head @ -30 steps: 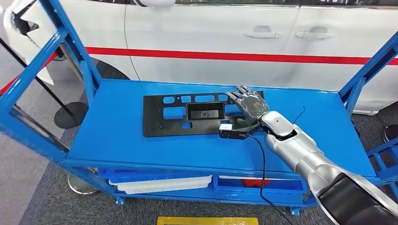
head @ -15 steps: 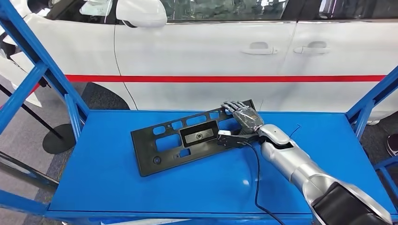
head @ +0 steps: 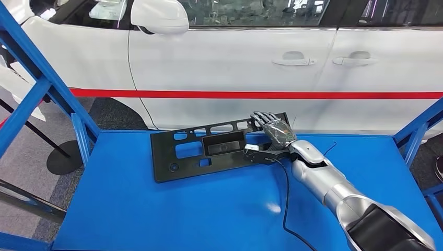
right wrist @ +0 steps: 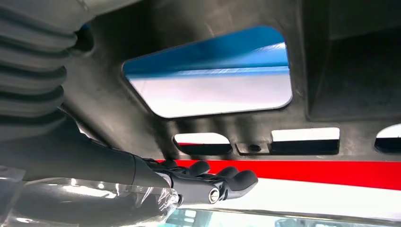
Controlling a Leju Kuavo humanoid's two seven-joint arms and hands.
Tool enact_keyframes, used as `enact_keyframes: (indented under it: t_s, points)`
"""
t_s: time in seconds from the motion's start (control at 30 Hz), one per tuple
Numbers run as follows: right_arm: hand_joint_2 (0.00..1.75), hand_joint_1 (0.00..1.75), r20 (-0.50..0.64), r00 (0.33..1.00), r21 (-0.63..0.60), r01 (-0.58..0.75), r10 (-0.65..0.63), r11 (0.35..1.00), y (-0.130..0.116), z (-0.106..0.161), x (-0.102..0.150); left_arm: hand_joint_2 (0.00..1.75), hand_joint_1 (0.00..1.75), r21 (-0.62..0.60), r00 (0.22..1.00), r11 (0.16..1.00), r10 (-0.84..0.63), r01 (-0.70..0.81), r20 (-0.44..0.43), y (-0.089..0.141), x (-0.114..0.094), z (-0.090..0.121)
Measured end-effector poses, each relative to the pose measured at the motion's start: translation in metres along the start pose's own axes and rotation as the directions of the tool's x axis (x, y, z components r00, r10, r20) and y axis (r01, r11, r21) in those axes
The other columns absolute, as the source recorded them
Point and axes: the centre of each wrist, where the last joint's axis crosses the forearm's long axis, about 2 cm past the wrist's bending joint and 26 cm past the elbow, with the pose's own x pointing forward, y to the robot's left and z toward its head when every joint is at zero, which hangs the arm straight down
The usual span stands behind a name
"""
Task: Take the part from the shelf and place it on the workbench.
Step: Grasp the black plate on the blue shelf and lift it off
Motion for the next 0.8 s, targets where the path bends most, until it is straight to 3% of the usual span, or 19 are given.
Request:
enact_keyframes:
  t_s: [0.03, 0.1, 0.2, 0.23, 0.33, 0.7, 0.8]
  points:
    - [0.0, 0.0, -0.002, 1.0, 0.004, 0.0, 0.0, 1.0, -0.004, -0.002, -0.001, 0.0, 0.0, 0.0, 1.0, 1.0, 0.0, 0.0, -0.002, 0.0, 0.0, 0.0]
    - [0.0, 0.0, -0.008, 0.999, 0.032, 0.034, -0.034, 0.999, -0.01, -0.005, -0.002, 0.0, 0.0, -0.001, 1.0, 1.0, 0.0, 0.0, -0.006, 0.0, -0.001, 0.0]
    - [1.31, 0.0, -0.026, 0.983, 0.105, 0.185, -0.183, 0.977, -0.019, -0.008, -0.005, 0.0, 0.0, 0.0, 1.0, 1.0, -0.001, 0.0, -0.012, 0.001, -0.001, 0.0]
    - [1.31, 0.0, -0.033, 0.973, 0.122, 0.229, -0.226, 0.966, -0.02, -0.009, -0.006, 0.0, 0.0, 0.0, 1.0, 1.0, -0.001, 0.001, -0.014, 0.001, -0.001, 0.0]
    - [0.0, 0.0, -0.054, 0.951, 0.151, 0.309, -0.304, 0.939, -0.02, -0.008, -0.007, 0.0, 0.0, 0.004, 1.0, 1.0, -0.003, 0.003, -0.019, 0.001, -0.002, 0.0]
    - [0.0, 0.0, -0.089, 0.934, 0.131, 0.354, -0.345, 0.926, 0.009, 0.002, -0.003, 0.0, 0.0, 0.024, 0.999, 1.0, -0.012, 0.012, -0.032, 0.002, -0.001, 0.0]
    - [1.31, 0.0, -0.093, 0.936, 0.133, 0.349, -0.339, 0.928, 0.01, 0.002, -0.003, 0.0, 0.0, 0.024, 0.999, 1.0, -0.015, 0.015, -0.034, 0.002, -0.001, 0.0]
